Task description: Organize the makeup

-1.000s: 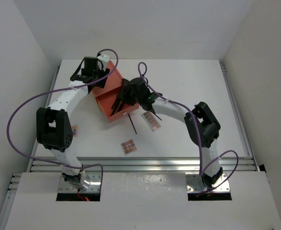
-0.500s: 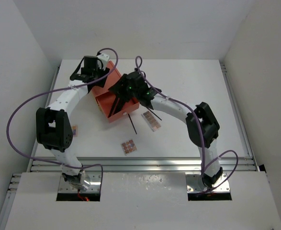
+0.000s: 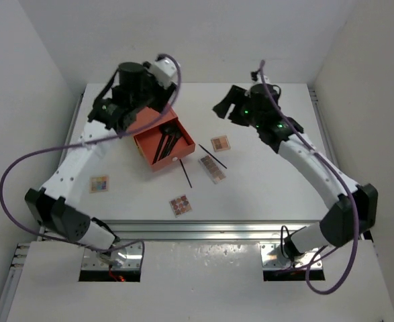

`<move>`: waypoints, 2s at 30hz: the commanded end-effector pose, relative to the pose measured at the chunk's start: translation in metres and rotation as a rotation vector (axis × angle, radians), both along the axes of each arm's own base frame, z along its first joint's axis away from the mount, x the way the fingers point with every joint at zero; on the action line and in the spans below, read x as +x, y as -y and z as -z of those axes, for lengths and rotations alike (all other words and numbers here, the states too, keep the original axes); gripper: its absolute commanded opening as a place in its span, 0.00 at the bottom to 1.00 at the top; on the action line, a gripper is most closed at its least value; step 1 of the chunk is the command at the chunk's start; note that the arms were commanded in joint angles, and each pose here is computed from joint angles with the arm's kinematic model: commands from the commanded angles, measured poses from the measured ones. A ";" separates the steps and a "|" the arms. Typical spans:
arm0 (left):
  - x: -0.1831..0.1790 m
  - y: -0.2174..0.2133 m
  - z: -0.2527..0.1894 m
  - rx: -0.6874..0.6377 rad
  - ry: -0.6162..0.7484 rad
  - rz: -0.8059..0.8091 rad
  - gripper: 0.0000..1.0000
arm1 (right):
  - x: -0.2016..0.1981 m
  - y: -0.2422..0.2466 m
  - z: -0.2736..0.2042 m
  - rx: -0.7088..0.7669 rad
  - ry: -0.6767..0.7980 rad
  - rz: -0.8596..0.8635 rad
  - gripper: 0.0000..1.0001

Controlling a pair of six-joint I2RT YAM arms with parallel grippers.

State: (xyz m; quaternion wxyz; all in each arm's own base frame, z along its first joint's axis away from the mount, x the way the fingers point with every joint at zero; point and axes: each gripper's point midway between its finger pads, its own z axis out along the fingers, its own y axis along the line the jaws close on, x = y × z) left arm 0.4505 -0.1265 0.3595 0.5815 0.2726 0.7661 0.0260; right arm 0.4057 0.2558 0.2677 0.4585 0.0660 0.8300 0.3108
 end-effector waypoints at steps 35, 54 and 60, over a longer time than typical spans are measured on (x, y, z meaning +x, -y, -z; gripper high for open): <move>-0.132 0.147 0.288 0.102 -0.609 0.062 0.60 | -0.100 0.137 0.127 -0.409 -0.229 0.067 0.68; -0.150 0.137 0.335 -0.021 -0.751 -0.286 0.61 | -0.119 0.148 0.137 -0.470 -0.249 0.041 0.68; -0.145 0.131 0.354 -0.022 -0.775 -0.332 0.58 | -0.128 0.155 0.140 -0.485 -0.254 0.056 0.68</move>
